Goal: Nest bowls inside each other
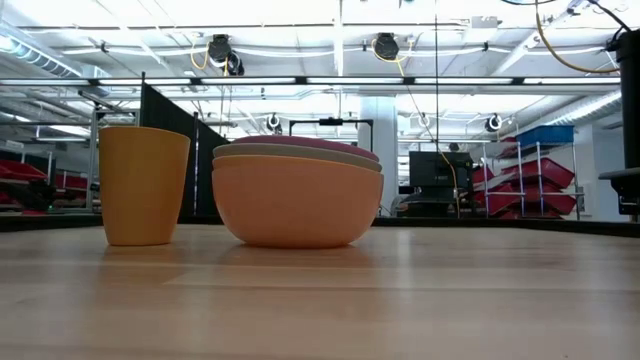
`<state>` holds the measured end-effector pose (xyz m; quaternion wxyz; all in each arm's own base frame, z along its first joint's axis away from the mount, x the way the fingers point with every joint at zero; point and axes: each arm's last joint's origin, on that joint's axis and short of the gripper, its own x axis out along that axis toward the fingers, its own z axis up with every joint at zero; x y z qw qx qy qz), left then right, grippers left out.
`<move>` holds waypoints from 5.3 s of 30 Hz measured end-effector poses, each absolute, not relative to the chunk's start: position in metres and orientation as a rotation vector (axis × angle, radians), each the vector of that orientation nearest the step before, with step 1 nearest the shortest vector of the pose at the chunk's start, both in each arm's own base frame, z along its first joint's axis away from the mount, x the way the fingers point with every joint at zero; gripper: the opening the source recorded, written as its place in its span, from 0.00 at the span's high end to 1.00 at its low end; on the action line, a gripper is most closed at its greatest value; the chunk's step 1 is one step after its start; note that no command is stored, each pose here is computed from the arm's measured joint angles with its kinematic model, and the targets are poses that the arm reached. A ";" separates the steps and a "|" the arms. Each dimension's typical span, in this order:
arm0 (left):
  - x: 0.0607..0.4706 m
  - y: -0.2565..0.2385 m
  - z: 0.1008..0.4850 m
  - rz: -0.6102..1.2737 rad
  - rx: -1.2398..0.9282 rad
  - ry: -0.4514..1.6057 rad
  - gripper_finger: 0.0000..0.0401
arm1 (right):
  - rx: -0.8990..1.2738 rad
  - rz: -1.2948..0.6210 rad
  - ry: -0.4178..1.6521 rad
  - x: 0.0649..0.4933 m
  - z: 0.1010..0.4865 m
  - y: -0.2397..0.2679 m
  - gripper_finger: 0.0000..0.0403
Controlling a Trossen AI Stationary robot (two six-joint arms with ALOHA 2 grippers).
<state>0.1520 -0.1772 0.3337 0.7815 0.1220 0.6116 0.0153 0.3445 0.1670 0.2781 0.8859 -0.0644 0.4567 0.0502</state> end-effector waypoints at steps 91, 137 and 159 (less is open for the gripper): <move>0.261 -0.014 0.307 -0.298 0.261 1.303 0.93 | -0.128 0.077 1.144 0.336 0.217 0.217 0.73; 0.105 -0.078 0.333 -0.258 0.226 0.454 0.95 | -0.176 -0.136 0.645 0.138 0.362 0.166 1.00; 0.090 -0.037 0.309 -0.034 0.226 0.316 0.95 | -0.062 0.139 0.365 0.126 0.259 0.092 1.00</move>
